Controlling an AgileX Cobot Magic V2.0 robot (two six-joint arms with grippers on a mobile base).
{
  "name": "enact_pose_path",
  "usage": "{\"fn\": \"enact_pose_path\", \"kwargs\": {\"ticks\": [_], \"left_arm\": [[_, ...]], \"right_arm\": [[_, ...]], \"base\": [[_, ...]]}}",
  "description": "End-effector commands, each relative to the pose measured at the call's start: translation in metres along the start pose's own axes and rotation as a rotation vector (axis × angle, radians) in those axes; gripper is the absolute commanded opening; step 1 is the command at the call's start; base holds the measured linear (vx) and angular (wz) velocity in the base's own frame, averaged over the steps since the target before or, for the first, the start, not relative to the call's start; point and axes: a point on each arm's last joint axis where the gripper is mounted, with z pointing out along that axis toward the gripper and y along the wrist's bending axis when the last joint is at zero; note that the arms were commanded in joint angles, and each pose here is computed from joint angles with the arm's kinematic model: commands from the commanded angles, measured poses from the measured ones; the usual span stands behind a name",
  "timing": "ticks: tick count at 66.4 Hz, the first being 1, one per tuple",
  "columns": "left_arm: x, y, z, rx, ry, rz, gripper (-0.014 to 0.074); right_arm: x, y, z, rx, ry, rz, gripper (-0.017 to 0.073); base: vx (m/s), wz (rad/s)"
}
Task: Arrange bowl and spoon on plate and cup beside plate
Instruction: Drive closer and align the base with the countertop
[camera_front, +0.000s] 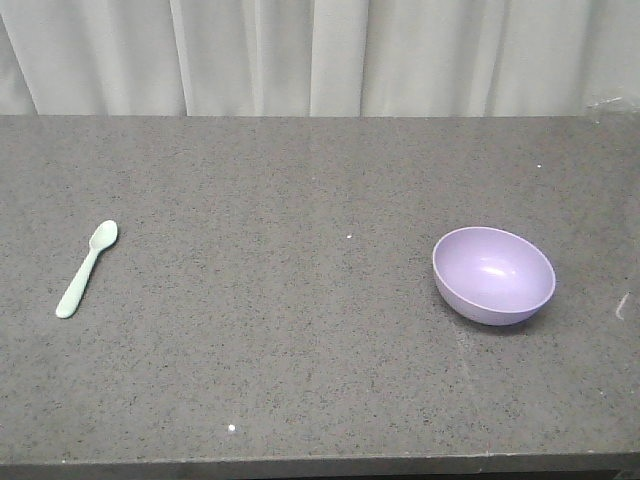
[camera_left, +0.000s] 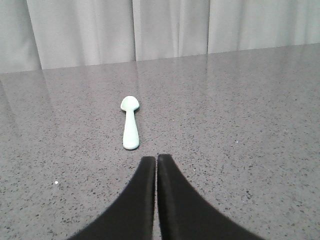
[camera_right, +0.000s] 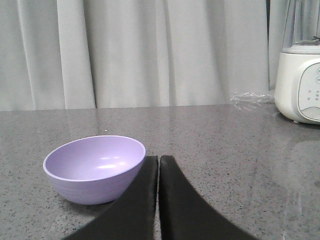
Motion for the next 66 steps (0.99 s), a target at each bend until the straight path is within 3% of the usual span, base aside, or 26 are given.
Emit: {"fn": "enact_pose_path", "kwargs": {"ticks": [1, 66], "left_arm": [[-0.0086, -0.0007, -0.0003, 0.008, -0.071, -0.016, -0.0006], [-0.0090, -0.0008, -0.0003, 0.009, -0.075, -0.013, -0.0006]], "right_arm": [[-0.0056, -0.0003, -0.0007, 0.005, -0.073, -0.004, -0.0003], [-0.0060, -0.0003, -0.0008, 0.005, -0.075, -0.004, -0.0003]], "base": [[0.00, 0.00], [0.00, 0.00]]}}
